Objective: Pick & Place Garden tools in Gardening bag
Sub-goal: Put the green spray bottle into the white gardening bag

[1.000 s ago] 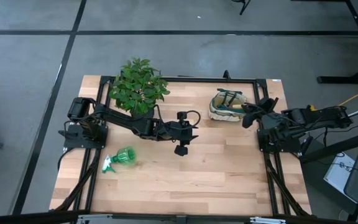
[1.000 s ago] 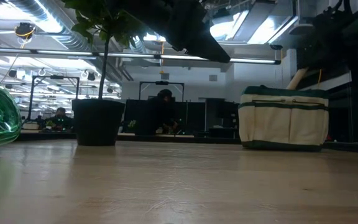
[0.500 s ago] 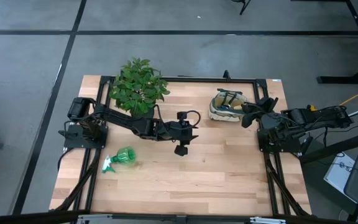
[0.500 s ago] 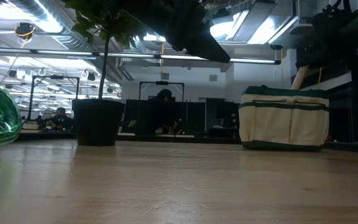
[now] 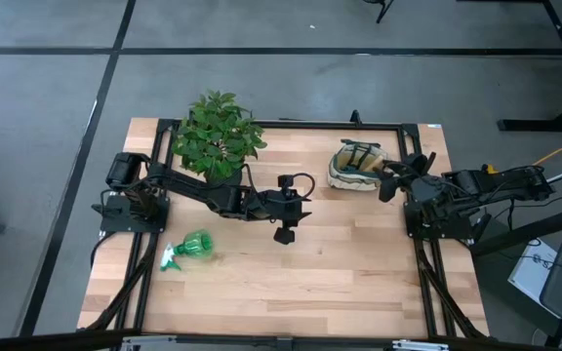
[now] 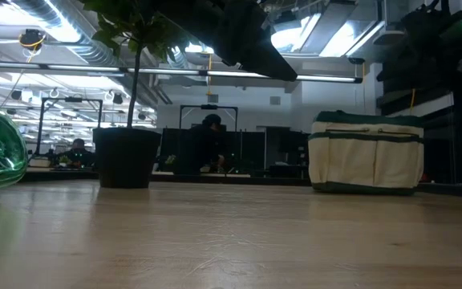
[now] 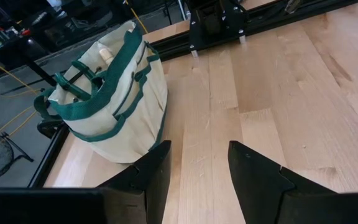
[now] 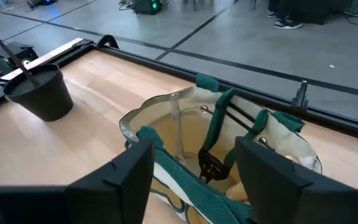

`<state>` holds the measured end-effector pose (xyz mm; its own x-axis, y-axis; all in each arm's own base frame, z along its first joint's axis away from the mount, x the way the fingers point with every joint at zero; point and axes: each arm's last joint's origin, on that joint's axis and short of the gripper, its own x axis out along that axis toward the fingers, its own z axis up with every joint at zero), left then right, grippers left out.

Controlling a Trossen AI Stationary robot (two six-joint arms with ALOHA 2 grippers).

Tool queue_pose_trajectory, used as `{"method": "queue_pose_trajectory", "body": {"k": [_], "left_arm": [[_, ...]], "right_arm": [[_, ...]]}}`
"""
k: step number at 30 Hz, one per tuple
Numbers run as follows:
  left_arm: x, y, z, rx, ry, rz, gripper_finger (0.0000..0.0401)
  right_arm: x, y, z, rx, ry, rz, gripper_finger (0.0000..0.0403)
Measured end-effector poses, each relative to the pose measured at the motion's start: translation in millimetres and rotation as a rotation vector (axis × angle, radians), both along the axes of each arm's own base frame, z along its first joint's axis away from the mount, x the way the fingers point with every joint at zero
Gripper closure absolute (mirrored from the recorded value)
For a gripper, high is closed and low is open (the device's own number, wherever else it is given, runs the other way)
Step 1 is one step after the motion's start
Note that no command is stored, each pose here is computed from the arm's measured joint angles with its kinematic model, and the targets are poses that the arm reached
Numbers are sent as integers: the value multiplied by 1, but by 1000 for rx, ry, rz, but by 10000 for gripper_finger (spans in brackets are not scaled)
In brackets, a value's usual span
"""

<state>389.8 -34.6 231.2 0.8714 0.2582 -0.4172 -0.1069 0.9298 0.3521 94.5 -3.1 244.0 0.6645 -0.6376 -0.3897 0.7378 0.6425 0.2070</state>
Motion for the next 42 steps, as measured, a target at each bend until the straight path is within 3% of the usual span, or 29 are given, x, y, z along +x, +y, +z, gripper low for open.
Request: {"method": "queue_pose_trajectory", "body": {"k": [5,10,20,23,31,37,42], "left_arm": [[0,0,0,0,0,0,249],[1,3,1,2,-9,11,246],[-1,5,-2,-15,15,32,250],[-1,2,-2,-3,15,46,251],[-8,-24,2,19,4,77,251],[-23,-44,14,-84,9,65,253],[-48,-59,23,-198,101,64,253]], "right_arm": [[3,2,2,52,-33,62,172],[10,8,5,100,-33,255,173],[20,31,19,-181,3,914,174],[18,36,19,-238,4,1058,174],[17,38,18,-206,13,1090,173],[18,38,17,-206,15,1089,173],[18,38,17,-206,15,1089,173]]}}
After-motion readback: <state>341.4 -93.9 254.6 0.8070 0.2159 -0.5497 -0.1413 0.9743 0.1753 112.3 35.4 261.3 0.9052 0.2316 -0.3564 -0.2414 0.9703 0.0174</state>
